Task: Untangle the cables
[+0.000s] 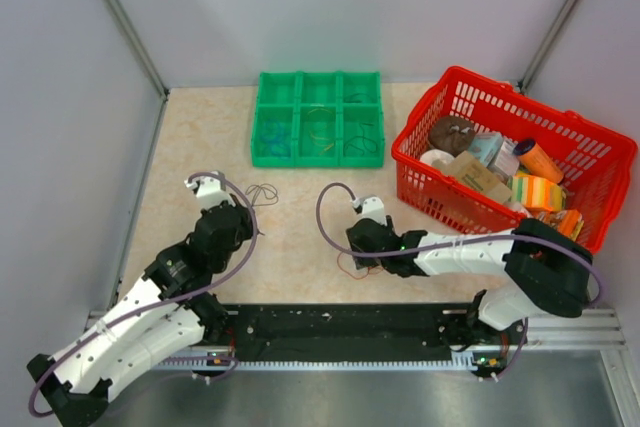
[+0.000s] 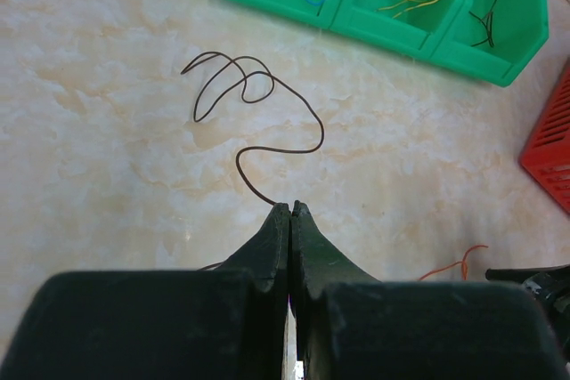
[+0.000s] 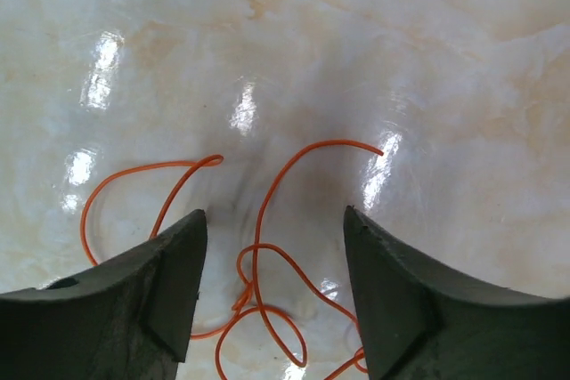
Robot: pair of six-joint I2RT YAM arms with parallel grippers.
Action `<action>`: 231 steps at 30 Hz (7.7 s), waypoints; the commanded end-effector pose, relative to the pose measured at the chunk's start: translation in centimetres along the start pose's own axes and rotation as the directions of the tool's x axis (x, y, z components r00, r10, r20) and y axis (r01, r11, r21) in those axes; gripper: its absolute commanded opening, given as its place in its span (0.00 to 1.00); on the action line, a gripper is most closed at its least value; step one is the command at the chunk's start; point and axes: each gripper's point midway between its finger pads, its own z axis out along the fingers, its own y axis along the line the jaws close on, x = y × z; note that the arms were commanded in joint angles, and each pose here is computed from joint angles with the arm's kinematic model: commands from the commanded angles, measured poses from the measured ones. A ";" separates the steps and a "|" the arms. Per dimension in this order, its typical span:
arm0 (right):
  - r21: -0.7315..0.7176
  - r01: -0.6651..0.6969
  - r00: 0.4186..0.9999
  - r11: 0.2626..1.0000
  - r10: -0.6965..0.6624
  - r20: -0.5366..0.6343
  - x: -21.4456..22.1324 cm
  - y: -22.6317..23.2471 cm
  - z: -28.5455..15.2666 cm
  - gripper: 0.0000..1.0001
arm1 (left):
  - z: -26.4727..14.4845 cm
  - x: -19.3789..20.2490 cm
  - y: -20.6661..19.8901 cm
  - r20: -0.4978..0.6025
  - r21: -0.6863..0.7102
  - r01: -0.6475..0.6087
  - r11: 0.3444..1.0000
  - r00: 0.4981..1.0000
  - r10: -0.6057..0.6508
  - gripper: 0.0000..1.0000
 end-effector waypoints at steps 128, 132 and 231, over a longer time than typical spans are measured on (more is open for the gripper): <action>-0.725 0.262 0.910 0.637 0.088 0.406 -16.2 8.9 -11.2 0.90 | 5.8 3.3 -2.6 -0.302 0.121 0.199 0.973 0.941 -0.155 0.06; -0.713 0.246 0.915 0.657 0.087 0.395 -15.0 8.1 -11.2 0.90 | 9.9 2.7 -0.4 -0.307 0.034 0.135 0.990 0.944 -0.118 0.11; -0.575 0.238 0.840 0.783 0.131 0.526 -12.8 1.8 -16.8 0.91 | 2.7 17.1 -11.6 -0.615 0.388 -0.351 0.852 0.590 0.523 0.96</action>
